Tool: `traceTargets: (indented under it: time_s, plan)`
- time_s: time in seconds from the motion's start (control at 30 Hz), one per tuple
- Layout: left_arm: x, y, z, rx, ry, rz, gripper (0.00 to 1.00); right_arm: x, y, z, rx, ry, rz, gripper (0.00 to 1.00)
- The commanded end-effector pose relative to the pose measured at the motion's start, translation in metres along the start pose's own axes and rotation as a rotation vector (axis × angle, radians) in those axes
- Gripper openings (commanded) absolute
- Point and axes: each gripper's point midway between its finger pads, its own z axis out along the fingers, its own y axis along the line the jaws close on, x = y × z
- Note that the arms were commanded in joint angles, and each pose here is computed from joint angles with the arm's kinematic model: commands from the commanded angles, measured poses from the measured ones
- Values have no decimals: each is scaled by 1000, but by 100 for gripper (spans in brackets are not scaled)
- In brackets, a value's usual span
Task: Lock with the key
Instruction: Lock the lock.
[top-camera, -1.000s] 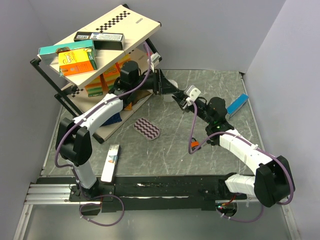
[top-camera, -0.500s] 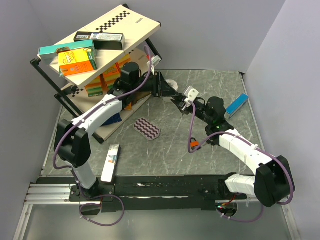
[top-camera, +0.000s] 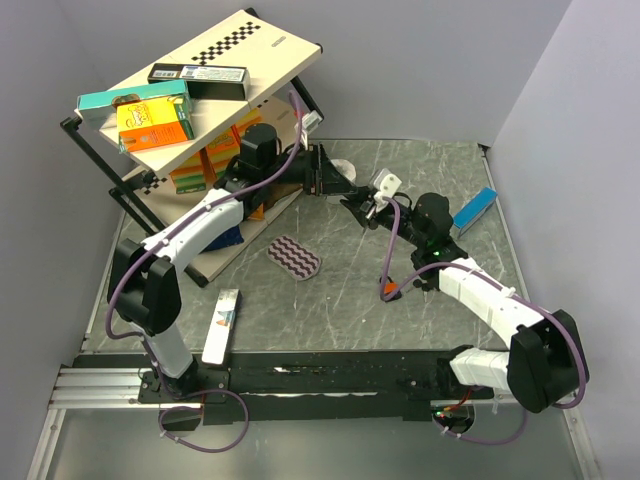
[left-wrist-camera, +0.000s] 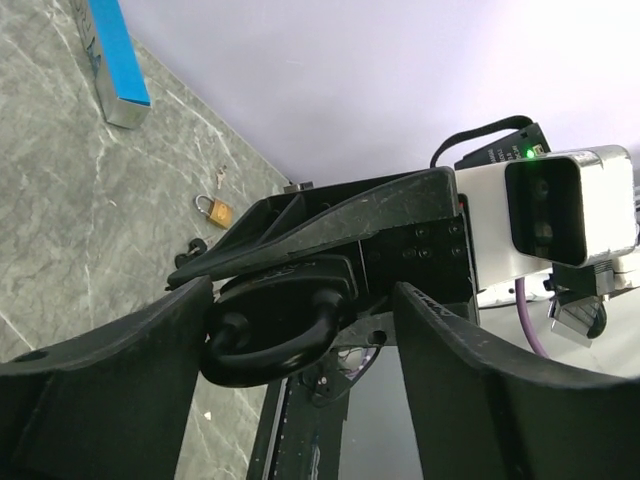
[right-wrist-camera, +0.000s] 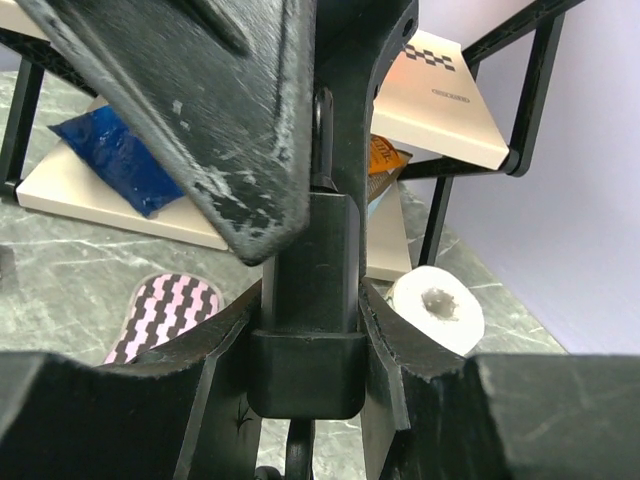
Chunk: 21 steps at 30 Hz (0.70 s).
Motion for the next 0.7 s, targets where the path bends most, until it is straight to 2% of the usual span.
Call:
traceTargets:
  time_s: [0.0, 0.2, 0.43, 0.5, 0.6, 0.67]
  plan:
    - [14, -29, 0, 88, 77, 4, 79, -43, -17, 5, 51, -143, -69, 0]
    - [18, -26, 5, 87, 99, -14, 79, -47, -17, 9, 42, -165, -101, 0]
    - [26, -25, 14, 82, 151, -27, 65, -47, -22, 16, 93, -152, -216, 0]
    - [26, -28, 14, 95, 159, -17, 66, -48, -27, 16, 123, -147, -235, 0]
    - [34, -23, 11, 79, 189, -40, 76, -46, -30, 17, 136, -143, -248, 0]
    - [36, -23, 8, 67, 194, -50, 77, -47, -28, 15, 128, -152, -261, 0]
